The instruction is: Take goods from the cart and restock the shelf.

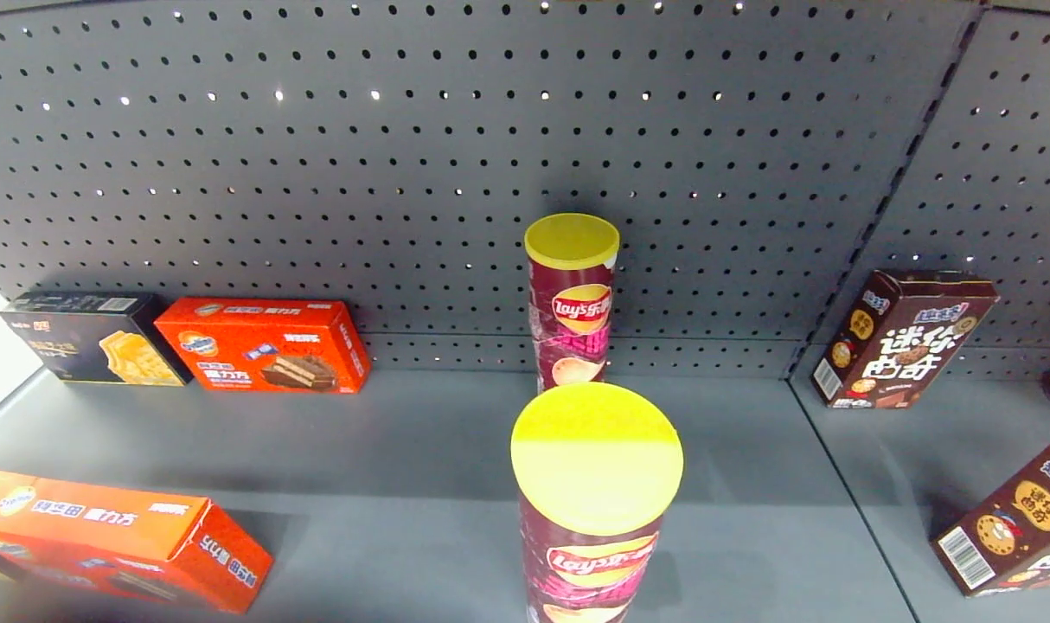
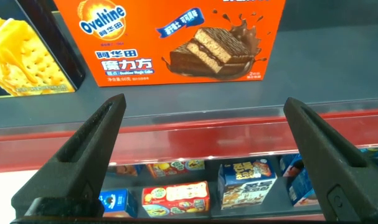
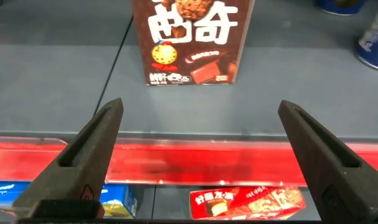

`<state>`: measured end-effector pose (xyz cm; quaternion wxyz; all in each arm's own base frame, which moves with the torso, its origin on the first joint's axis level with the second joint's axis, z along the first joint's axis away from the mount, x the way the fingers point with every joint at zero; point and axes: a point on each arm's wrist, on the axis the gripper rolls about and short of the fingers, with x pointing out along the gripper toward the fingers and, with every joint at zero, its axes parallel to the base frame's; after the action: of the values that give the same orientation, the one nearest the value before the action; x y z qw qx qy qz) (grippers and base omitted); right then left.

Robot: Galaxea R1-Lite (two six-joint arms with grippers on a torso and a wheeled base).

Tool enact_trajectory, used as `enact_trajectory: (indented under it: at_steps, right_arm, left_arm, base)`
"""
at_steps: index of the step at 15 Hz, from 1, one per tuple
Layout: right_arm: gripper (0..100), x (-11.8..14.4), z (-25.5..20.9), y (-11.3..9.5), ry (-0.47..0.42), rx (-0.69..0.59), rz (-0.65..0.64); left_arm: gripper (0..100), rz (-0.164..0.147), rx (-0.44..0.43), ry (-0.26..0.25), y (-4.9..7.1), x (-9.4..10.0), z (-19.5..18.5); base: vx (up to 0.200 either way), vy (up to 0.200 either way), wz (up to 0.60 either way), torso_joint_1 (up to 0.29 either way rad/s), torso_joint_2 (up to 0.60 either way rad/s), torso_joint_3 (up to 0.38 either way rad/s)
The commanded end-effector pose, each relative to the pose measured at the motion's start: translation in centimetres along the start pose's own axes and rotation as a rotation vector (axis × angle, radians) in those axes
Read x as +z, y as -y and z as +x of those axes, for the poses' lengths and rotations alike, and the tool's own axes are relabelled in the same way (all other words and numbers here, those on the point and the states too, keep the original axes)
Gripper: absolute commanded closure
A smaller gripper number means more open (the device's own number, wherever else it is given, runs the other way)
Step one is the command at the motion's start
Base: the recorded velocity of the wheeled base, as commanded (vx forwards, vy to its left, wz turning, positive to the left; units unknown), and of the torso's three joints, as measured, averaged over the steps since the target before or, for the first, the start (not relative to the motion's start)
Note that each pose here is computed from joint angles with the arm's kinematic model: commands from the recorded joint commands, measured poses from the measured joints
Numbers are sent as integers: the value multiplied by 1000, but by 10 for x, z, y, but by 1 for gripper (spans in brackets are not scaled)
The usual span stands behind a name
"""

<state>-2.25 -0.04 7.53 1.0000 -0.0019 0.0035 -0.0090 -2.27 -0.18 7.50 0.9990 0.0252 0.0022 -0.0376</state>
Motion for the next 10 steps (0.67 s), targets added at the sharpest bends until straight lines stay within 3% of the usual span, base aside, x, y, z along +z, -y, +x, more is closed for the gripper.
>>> enact_trajectory:
  at_steps: [1, 10]
  right_arm:
    - [0, 0, 0, 0, -2, 0, -1]
    - [0, 0, 0, 0, -2, 0, -1]
  left_arm:
    - [0, 0, 0, 0, 0, 0, 0]
    - [0, -2, 0, 0, 0, 0, 0]
  base:
    - [0, 0, 0, 0, 0, 0]
    - [0, 0, 0, 0, 0, 0]
